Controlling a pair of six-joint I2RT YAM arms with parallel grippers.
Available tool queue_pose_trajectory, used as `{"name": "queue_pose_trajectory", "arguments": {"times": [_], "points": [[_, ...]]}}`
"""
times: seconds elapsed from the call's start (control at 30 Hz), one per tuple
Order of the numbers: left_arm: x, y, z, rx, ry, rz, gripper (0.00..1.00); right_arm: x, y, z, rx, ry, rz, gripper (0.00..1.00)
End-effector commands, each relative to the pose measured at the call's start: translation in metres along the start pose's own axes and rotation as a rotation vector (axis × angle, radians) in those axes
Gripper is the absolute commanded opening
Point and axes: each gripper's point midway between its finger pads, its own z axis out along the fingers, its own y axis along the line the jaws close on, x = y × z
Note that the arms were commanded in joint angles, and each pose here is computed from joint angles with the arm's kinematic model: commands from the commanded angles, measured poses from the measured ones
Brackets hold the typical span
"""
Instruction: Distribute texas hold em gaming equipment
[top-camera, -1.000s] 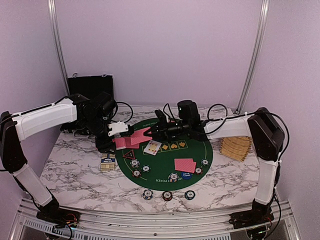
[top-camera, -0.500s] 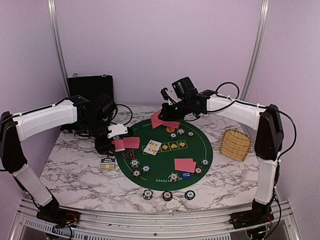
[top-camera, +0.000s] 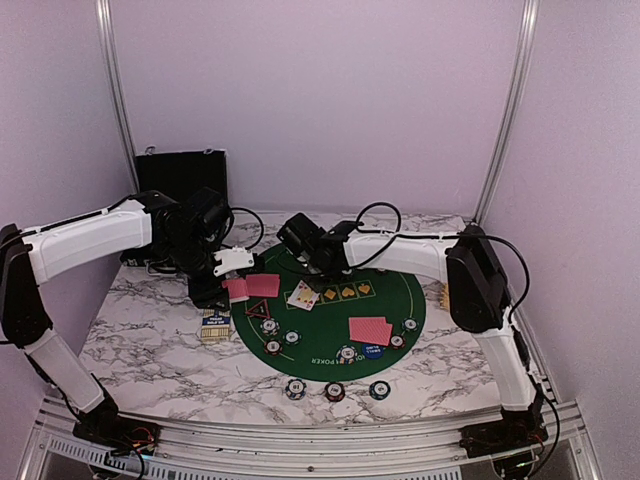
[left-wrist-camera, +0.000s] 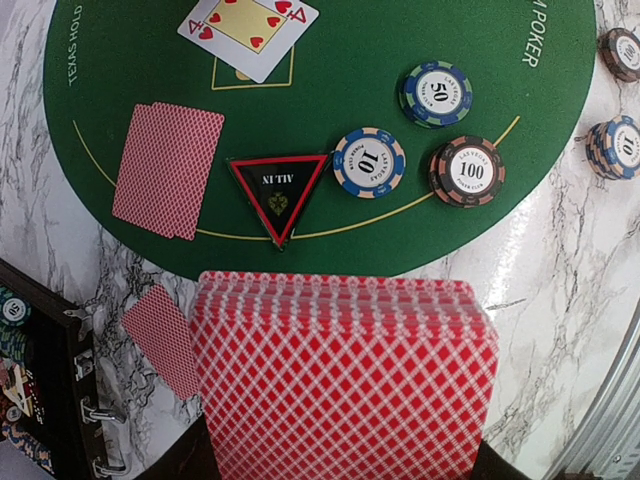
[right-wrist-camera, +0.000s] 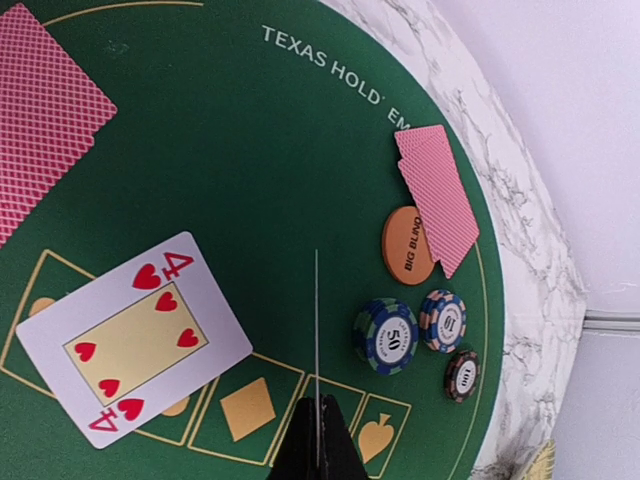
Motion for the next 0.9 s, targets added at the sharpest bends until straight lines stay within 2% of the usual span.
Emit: {"name": "queue_pose_trajectory", "arguments": {"times": [0.0, 0.2, 0.8, 0.87], "points": [[-0.002, 0.004, -0.013, -0.030, -0.030, 0.000, 0.00, -0.014, -0.024, -0.008, 0.153, -0.034, -0.072, 0.00], [-0.002, 0.003, -0.011, -0.024, -0.028, -0.002, 0.00, -0.008, -0.002, 0.003, 0.189, -0.027, -0.170, 0.00], [-0.001, 0.003, -0.010, -0.025, -0.023, -0.001, 0.00, 0.012, 0.049, 0.019, 0.007, -0.016, -0.194, 0.00], [-0.002, 0.003, -0.011, -0.027, -0.025, 0.000, 0.00, 0.016, 0.054, 0.019, -0.008, -0.010, -0.200, 0.03]]}}
